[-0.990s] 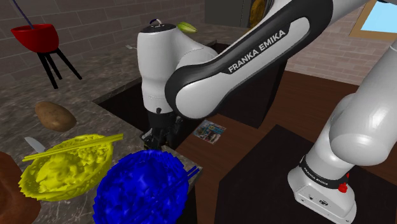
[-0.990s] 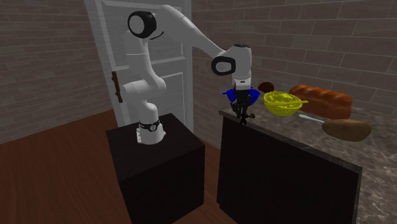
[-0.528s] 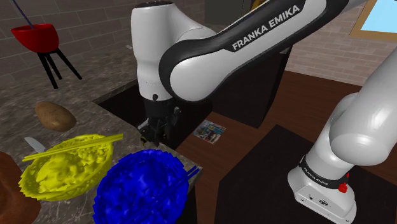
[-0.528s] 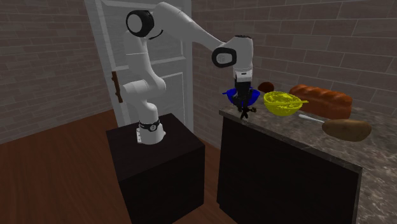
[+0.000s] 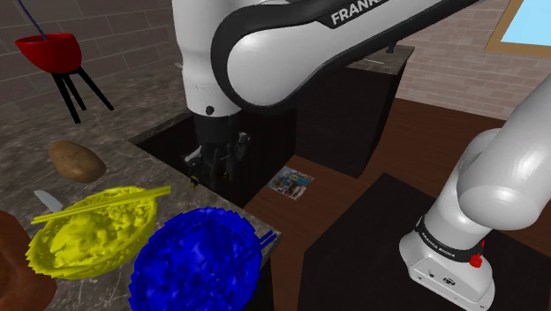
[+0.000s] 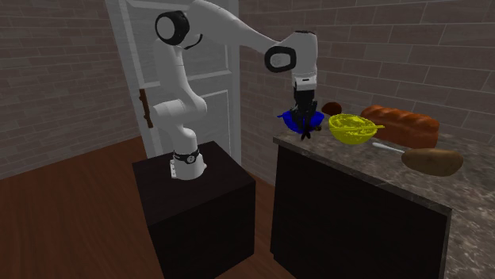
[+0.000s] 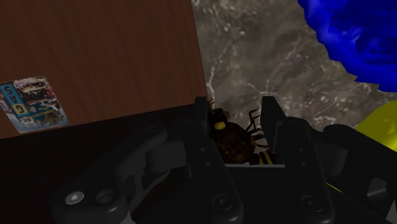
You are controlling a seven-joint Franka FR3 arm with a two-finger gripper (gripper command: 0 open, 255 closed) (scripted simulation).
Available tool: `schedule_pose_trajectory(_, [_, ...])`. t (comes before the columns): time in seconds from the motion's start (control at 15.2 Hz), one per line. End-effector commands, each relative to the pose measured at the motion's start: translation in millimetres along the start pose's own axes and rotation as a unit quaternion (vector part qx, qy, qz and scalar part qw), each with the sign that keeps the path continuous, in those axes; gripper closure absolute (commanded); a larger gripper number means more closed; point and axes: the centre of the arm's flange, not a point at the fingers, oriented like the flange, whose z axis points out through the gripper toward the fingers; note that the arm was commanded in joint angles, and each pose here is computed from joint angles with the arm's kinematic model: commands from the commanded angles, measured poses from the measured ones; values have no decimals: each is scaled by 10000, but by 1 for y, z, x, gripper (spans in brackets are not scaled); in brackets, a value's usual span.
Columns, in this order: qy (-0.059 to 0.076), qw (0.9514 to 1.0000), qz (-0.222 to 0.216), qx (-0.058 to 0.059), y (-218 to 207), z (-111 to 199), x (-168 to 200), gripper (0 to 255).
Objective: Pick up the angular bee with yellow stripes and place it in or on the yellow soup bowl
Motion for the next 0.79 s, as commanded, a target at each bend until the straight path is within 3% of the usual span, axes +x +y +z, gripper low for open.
schedule_pose_trajectory(0.0, [-1, 10000, 0, -1, -1, -12, 0, 255])
schedule_pose_trajectory(0.73, [-1, 10000, 0, -1, -7, -69, 4, 255])
